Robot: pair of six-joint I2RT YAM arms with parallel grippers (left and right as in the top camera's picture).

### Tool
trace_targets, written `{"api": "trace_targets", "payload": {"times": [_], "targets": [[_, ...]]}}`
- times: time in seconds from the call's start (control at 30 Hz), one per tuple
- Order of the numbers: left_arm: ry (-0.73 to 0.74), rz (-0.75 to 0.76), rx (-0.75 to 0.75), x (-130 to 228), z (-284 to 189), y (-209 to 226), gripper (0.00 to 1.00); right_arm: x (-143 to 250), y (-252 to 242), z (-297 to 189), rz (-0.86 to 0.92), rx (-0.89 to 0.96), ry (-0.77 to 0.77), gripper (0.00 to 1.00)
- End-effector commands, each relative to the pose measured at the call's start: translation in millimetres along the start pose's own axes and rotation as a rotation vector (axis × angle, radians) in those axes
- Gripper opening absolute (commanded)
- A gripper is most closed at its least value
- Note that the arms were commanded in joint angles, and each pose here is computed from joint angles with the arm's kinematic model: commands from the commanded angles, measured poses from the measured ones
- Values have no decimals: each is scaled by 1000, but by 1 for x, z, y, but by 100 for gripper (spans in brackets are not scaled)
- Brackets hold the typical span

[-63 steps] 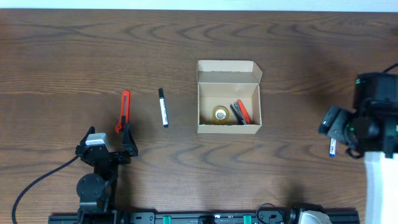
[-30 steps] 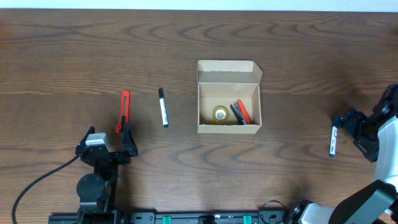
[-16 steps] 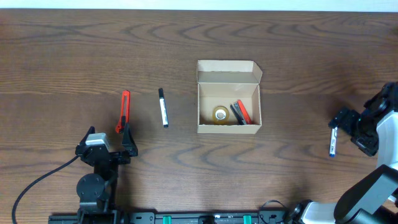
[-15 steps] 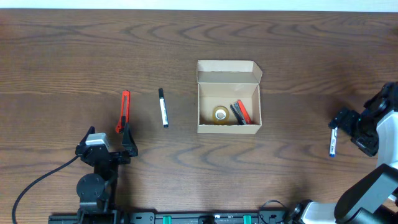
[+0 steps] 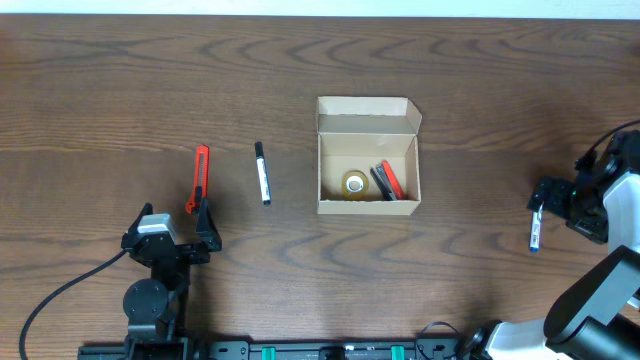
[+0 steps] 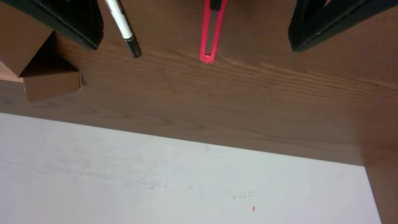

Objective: Pack container
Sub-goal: 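Lower the right gripper onto the blue marker and grasp it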

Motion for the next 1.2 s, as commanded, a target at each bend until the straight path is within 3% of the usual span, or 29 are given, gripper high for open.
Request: {"api": "trace_targets", "payload": {"times": [0.0, 0.43, 0.83, 1.17], "targets": [[51, 13, -32, 14, 0, 7, 95, 3, 3, 11, -59, -35, 31, 99], [52, 13, -32, 14, 0, 7, 96, 3, 4, 57, -42, -59, 130, 99], [51, 13, -32, 14, 0, 7, 95, -5, 3, 63, -26, -52, 100, 91], [51, 13, -32, 14, 0, 7, 95, -4, 4, 67, 0, -51, 89, 94]]}}
Point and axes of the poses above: each gripper's point midway between its finger pads, its own z axis out along the fingers, its own y axis along the line the jaws close on, x = y × z, the point moved 4 cm from there along -z, back along the fingers, and after that the axes turned 10 degrees about -z, right-handed, at the moved point
